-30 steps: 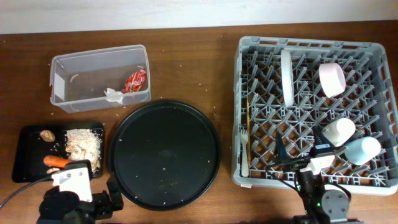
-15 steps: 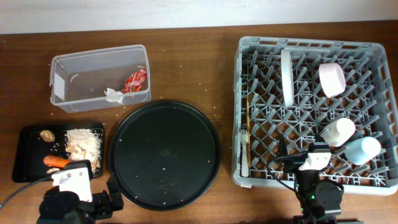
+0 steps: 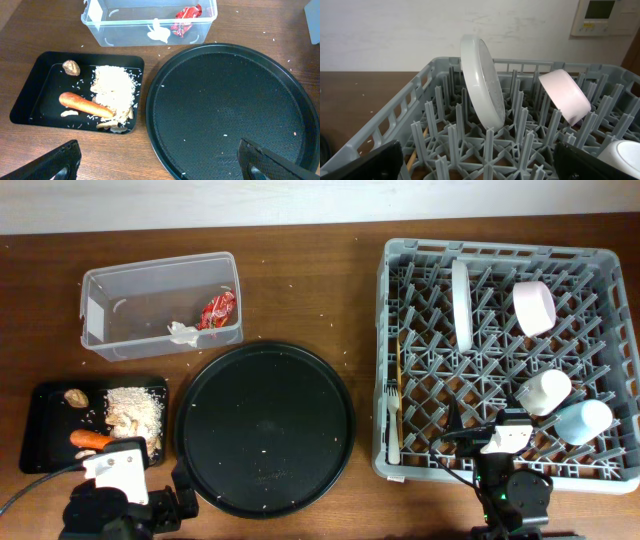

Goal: Sort waste into correct bins and load items into the dishwasher rack

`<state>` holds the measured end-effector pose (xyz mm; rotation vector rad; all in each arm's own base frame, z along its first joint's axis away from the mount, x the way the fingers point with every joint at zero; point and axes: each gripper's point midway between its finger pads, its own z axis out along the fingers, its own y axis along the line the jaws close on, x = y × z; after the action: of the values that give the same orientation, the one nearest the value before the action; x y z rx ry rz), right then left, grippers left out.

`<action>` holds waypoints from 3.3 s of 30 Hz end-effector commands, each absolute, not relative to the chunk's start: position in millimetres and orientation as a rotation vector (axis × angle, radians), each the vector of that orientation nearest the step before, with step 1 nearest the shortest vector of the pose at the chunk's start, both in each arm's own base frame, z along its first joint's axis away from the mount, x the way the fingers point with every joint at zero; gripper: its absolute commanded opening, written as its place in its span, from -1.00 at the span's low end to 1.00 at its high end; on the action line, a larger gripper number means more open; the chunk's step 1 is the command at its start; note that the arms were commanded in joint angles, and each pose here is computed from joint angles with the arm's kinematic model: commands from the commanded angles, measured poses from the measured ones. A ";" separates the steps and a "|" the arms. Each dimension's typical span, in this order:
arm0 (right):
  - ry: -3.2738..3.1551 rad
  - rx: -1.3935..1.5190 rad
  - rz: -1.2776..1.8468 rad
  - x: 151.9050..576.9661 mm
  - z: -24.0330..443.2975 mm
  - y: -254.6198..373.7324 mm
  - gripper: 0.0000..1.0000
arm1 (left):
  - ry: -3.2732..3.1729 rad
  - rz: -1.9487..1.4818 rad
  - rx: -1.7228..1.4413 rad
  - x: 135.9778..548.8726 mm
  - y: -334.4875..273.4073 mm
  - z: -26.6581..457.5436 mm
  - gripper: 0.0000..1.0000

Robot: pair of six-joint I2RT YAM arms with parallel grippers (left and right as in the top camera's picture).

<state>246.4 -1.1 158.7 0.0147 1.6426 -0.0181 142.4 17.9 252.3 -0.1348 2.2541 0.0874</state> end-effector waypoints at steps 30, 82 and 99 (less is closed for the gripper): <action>1.643 0.035 -0.030 245.9 157.0 -4.2 0.97 | 1.866 -0.039 -0.117 198.8 5.4 220.1 0.99; 1.643 0.035 -0.030 245.9 157.0 -4.2 0.97 | 1.646 -0.026 0.061 245.7 -9.7 156.8 0.98; 1.643 0.035 -0.030 245.9 157.0 -4.2 0.97 | 1.646 -0.026 0.061 245.7 -9.6 156.8 0.99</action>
<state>246.4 -2.9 158.8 0.0222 1.6421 -0.0268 245.9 -12.2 158.7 0.0577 1.6441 -0.0480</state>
